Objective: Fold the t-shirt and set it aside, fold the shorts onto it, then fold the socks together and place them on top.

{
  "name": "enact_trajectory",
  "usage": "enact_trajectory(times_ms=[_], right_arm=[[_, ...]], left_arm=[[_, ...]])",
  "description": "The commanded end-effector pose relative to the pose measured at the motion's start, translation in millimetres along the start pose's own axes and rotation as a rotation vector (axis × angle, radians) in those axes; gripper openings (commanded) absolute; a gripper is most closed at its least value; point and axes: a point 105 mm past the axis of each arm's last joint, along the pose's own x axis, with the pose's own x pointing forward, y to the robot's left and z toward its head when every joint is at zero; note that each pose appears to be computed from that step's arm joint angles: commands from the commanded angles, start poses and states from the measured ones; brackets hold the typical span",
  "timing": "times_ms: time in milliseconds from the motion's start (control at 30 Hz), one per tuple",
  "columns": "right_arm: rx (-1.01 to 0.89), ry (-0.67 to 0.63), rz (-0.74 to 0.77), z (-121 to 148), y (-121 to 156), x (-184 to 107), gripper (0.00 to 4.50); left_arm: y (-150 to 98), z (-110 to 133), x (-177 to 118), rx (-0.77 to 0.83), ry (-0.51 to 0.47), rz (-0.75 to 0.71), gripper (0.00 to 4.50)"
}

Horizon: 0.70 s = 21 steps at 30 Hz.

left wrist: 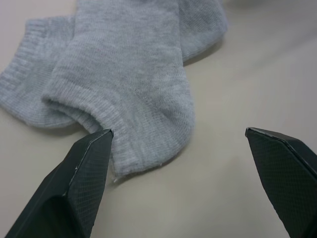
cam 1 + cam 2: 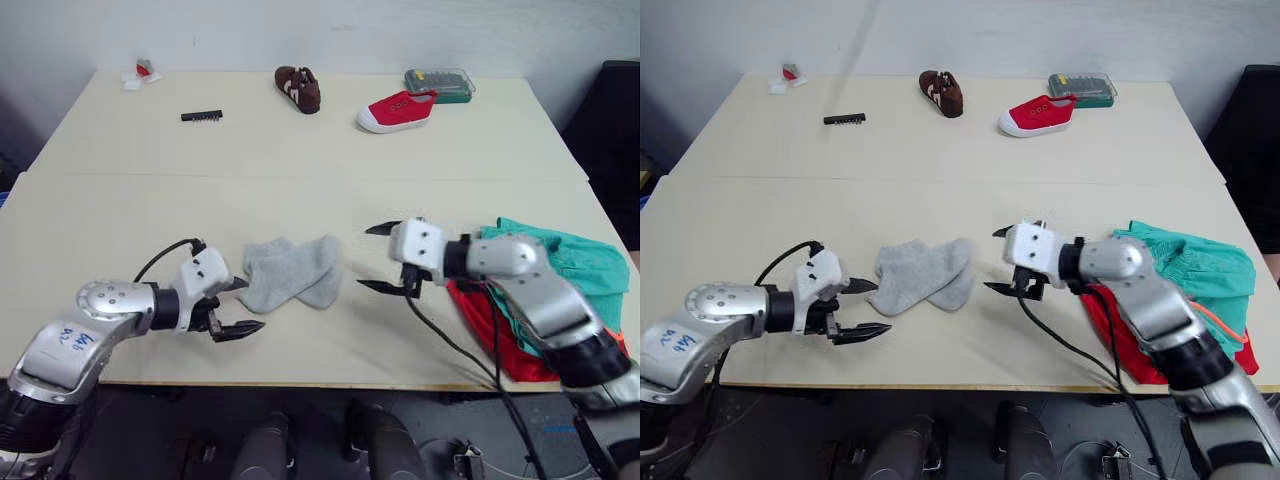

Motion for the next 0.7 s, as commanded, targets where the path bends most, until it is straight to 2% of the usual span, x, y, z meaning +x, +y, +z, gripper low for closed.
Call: enact_trajectory(times_ms=[33,67,200,333,433,467,600,700], right_arm=[[-0.187,-0.007,0.016,4.7,-9.7,18.7,4.14],[-0.215,-0.012,0.019,5.2,-11.7,24.0,3.93],[-0.265,-0.024,0.033,3.5,-13.7,37.7,2.61],[-0.3,-0.051,0.015,8.8,-18.0,50.4,1.05],[-0.307,-0.066,0.001,11.1,-18.7,54.7,0.09],[-0.308,-0.069,-0.006,11.5,-19.4,55.2,0.0],[-0.311,-0.073,-0.012,11.3,-19.5,54.1,0.0],[-0.325,-0.067,-0.021,10.4,-22.0,49.2,0.0]], left_arm=[[4.3,-3.7,1.9,0.07,0.018,0.035,4.09],[3.1,-6.5,3.7,0.077,0.028,0.027,3.9],[1.3,-15.1,9.7,0.074,0.052,0.021,2.65],[2.2,-27.6,13.2,0.061,0.094,0.028,1.24],[3.0,-30.3,14.4,0.059,0.101,0.038,0.4],[3.3,-30.7,14.8,0.058,0.102,0.041,0.07],[3.2,-30.5,16.6,0.057,0.095,0.039,0.03],[8.3,-18.8,13.8,0.049,0.054,0.046,0.03]])
